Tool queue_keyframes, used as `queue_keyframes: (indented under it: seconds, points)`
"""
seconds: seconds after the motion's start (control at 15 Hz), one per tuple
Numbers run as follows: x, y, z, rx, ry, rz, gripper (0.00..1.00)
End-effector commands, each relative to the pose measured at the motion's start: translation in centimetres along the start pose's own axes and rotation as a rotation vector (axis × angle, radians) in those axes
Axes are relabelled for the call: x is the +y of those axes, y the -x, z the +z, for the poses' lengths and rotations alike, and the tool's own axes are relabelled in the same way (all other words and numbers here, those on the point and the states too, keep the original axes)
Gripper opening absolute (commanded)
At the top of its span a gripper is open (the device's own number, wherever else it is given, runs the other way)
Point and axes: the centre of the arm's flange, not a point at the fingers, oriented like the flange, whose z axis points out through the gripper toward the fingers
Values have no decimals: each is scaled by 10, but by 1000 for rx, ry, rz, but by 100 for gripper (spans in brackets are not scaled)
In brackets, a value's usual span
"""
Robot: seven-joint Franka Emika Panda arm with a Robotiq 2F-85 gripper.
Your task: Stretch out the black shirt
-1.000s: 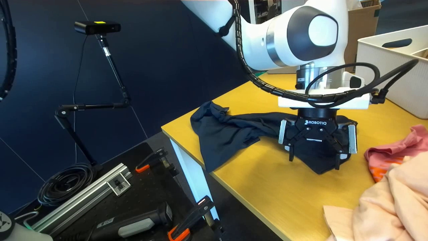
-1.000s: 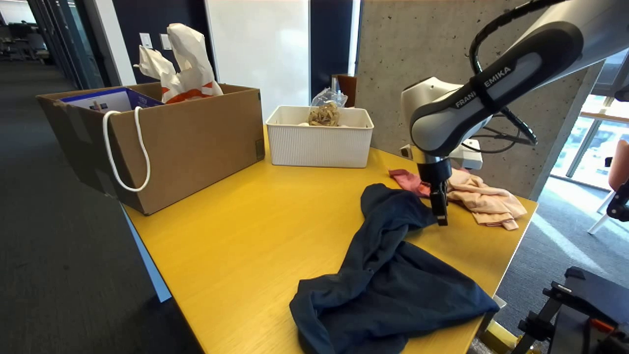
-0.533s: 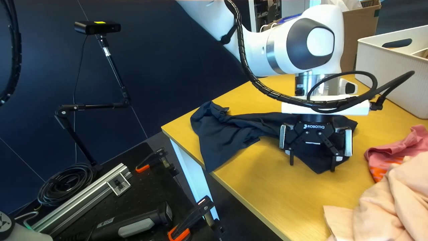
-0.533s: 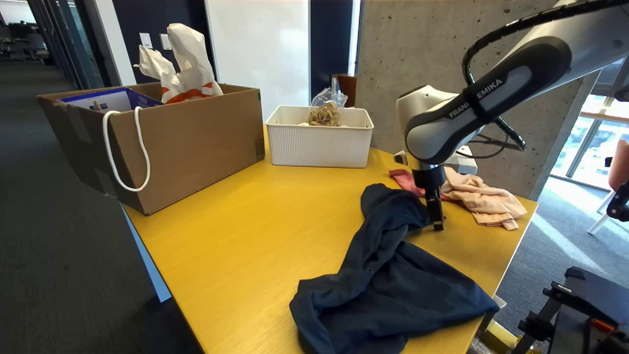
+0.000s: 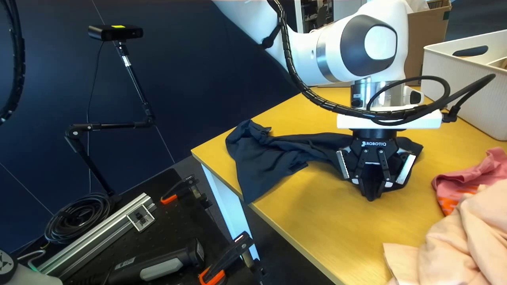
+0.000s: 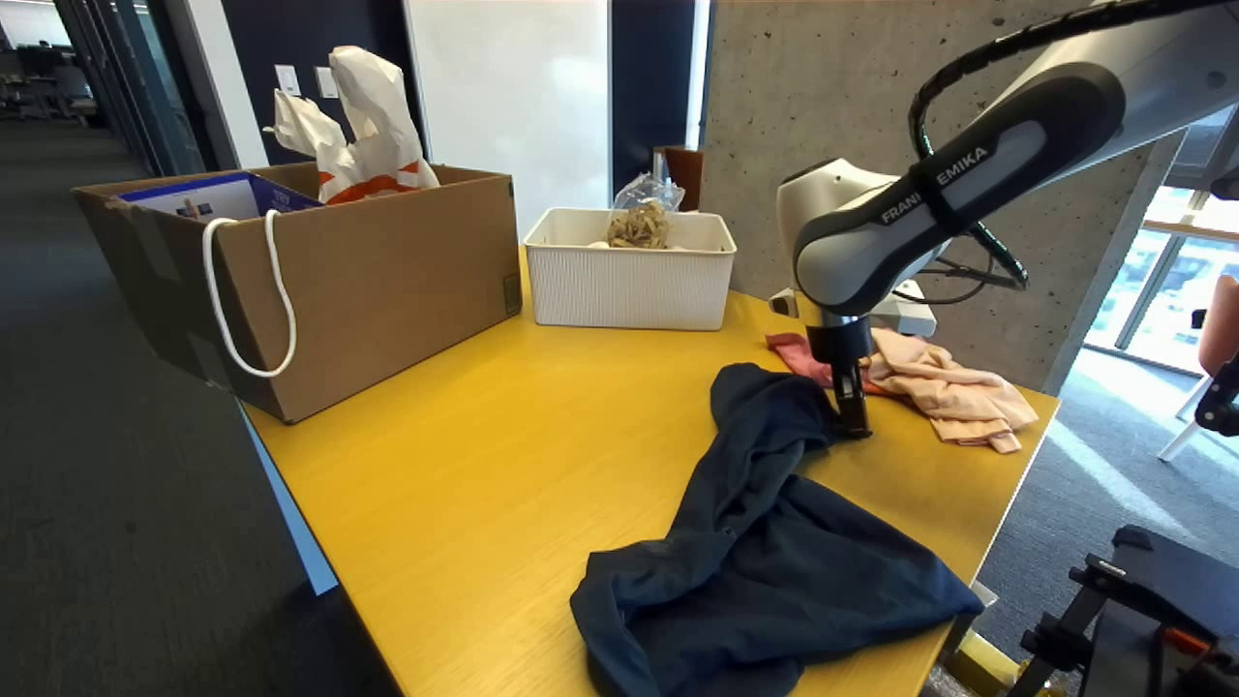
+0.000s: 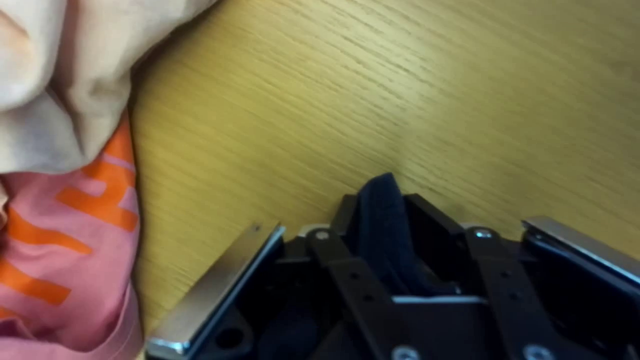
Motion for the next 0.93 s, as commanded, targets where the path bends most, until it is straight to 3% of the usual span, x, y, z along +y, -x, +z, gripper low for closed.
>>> queue_keyframes:
  seconds: [0.0, 0.47, 0.87]
  points:
    - [6, -1, 1, 20, 1, -8, 1]
    - [2, 12, -45, 91, 54, 25, 4]
    - [5, -31, -141, 212, 135, 118, 4]
